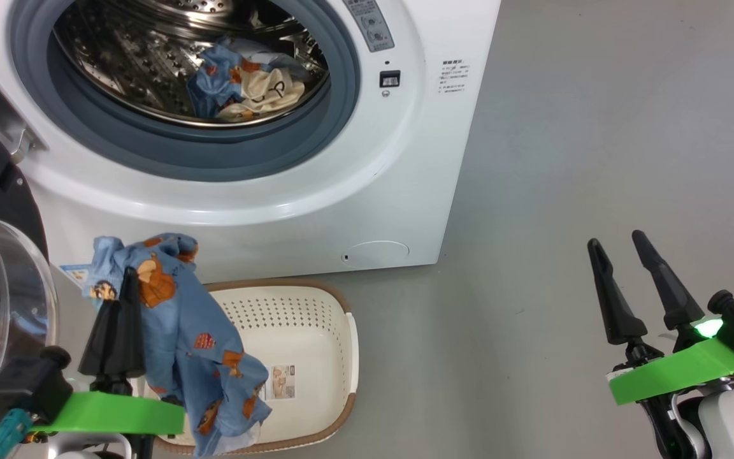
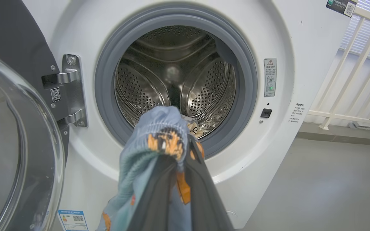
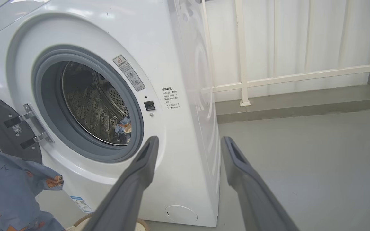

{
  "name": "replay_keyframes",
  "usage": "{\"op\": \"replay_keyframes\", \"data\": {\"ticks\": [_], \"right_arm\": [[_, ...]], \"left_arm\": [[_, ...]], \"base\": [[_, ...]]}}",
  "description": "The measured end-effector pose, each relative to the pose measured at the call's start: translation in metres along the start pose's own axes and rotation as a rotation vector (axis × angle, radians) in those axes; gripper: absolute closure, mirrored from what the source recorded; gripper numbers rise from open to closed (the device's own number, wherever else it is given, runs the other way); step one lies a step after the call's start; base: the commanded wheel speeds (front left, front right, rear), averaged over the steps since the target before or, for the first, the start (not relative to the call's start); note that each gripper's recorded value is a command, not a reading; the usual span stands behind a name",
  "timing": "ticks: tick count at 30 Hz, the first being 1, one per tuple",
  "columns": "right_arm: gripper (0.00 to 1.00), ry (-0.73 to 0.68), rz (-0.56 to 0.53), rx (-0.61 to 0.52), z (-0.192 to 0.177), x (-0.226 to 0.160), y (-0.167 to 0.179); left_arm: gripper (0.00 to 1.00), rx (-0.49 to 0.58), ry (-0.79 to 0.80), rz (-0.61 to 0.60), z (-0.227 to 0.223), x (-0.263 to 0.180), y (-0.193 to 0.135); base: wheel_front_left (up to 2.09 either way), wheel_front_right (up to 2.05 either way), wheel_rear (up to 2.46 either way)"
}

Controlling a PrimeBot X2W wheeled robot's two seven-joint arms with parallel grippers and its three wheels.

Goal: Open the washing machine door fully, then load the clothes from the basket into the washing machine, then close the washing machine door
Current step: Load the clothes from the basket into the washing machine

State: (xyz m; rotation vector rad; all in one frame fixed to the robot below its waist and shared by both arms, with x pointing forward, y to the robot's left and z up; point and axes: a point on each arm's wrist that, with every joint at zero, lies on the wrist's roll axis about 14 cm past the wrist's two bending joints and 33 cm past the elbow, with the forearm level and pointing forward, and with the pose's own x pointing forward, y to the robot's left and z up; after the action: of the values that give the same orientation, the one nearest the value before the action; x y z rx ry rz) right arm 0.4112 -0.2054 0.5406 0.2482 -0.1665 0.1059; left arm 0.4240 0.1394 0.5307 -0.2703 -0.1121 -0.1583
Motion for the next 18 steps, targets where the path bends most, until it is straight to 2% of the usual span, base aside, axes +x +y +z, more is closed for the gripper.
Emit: {"op": "replay_keyframes", "data": {"ticks": [18], "right_arm": [[0.0, 0.001, -0.011, -0.004, -0.0005, -0.0003, -0.0043]], "left_arm": [[1.0, -0.091, -0.021, -0.009, 0.0067, 0.0038, -0.0073]], "base": [[0.0, 0.0, 0.0]]}}
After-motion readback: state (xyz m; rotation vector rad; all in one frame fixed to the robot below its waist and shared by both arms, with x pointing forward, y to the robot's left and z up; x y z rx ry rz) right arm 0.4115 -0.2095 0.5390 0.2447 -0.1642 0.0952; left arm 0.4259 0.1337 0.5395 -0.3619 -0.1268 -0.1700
